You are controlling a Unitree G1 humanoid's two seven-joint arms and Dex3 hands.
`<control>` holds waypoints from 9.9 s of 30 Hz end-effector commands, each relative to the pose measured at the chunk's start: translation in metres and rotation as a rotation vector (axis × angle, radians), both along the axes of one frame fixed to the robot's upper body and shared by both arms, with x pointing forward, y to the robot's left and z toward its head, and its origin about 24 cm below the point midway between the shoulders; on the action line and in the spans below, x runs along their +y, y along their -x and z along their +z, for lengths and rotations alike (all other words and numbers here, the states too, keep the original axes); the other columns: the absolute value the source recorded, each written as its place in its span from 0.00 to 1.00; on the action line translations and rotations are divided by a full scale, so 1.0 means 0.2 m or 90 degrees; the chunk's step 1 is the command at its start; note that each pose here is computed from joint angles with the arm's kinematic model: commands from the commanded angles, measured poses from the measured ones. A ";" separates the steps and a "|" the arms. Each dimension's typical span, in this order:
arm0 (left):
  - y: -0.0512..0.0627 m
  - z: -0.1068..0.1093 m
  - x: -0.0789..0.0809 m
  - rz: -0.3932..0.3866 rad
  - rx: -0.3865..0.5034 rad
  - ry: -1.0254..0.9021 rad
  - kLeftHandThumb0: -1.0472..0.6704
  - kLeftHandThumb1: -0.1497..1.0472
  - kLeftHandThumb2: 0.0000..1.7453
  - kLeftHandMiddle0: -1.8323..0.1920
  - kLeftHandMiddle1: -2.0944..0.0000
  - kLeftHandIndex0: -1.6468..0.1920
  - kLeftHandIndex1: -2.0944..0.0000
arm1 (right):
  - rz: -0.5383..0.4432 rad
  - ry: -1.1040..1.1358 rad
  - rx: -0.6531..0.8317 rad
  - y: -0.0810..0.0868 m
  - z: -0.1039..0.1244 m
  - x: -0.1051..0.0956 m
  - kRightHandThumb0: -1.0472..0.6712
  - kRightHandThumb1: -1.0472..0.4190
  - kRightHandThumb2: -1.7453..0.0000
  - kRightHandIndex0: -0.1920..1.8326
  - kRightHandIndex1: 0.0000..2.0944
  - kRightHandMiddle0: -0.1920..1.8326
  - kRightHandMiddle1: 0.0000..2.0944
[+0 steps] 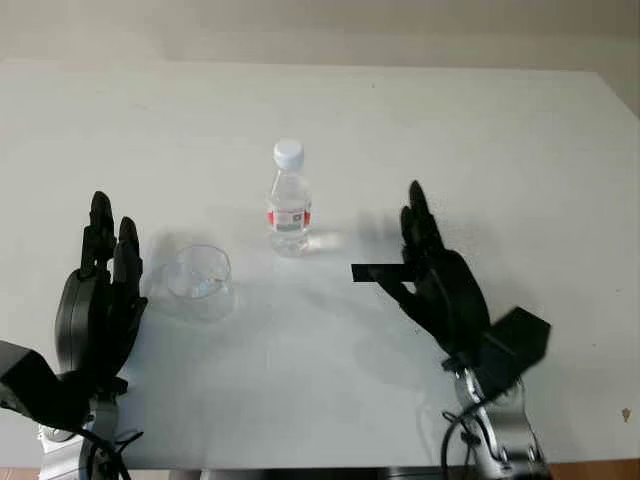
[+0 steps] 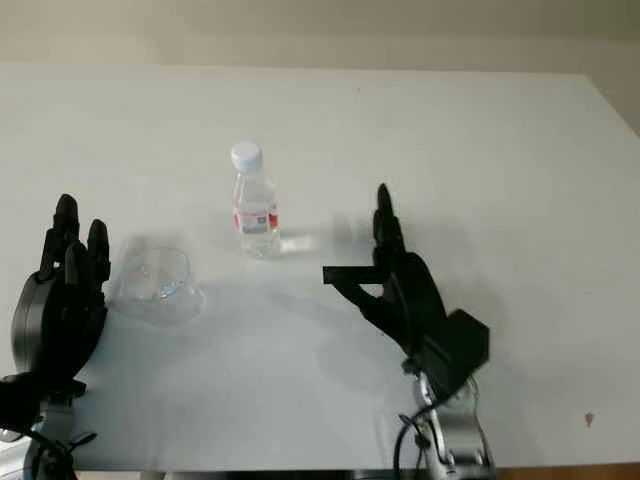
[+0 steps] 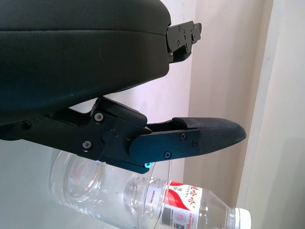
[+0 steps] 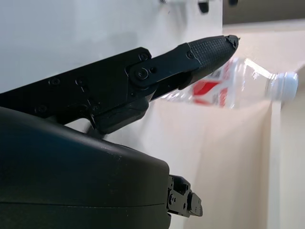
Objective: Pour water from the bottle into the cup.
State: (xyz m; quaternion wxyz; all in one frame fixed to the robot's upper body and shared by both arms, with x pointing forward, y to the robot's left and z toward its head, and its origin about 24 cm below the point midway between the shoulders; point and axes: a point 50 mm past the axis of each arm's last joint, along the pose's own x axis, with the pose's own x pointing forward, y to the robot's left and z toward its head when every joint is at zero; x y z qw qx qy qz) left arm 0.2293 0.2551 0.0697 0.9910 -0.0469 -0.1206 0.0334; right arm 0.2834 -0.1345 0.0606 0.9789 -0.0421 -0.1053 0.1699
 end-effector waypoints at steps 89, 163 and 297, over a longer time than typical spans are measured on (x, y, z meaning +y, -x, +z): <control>-0.04 -0.04 0.00 0.024 -0.006 0.010 0.15 1.00 0.29 1.00 0.97 1.00 1.00 | 0.099 0.127 -0.088 -0.43 0.27 0.56 0.38 0.00 0.71 0.79 1.00 0.65 1.00; -0.05 -0.07 -0.05 0.039 -0.011 0.027 0.15 1.00 0.29 1.00 0.97 1.00 0.99 | 0.061 0.721 -1.166 -0.37 0.71 0.66 0.34 0.00 0.95 0.70 1.00 0.30 0.78; -0.05 -0.06 0.02 0.014 -0.007 0.028 0.17 1.00 0.34 1.00 0.99 1.00 1.00 | 0.164 0.003 0.082 -0.11 0.22 -0.07 0.31 0.02 0.95 0.16 0.99 0.10 0.93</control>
